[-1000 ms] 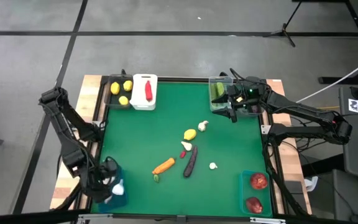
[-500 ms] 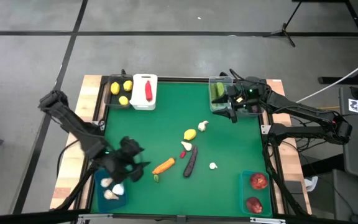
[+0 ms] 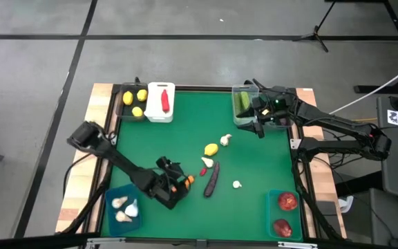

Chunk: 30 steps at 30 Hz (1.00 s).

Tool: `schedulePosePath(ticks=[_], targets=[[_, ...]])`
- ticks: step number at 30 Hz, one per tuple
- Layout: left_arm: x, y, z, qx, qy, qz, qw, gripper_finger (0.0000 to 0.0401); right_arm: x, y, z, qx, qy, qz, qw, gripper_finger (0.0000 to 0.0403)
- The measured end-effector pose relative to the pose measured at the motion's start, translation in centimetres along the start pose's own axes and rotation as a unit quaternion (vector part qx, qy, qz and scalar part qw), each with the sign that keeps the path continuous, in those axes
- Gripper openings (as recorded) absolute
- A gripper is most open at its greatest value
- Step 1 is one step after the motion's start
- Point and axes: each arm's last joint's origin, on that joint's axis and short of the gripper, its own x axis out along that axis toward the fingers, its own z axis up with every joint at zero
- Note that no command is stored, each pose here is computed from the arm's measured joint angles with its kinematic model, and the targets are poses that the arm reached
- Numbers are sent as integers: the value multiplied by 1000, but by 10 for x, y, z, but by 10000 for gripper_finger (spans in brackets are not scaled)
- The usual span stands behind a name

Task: Sort produce into baskets
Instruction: Put the orange chili pepper into the white bin

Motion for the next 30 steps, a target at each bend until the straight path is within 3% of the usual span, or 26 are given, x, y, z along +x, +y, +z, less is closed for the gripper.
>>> schedulePosePath(ticks=[8,12,16,24,30], targets=[[17,-22,-26,15,-13,-22,1000,312,0,0,-1,1,6,-1,1000,301],[29,-24,-37,22,25,-29,999,308,0,0,-1,1,6,-1,1000,301],[36,-25,-43,-9,49,-32,998,288,0,0,-1,1,6,-1,1000,301],[29,-16,-22,10,41,-34,999,201,0,0,-1,1,6,0,1000,301],[26,0,12,-36,18,-18,999,140,0,0,-1,0,5,-1,1000,301]])
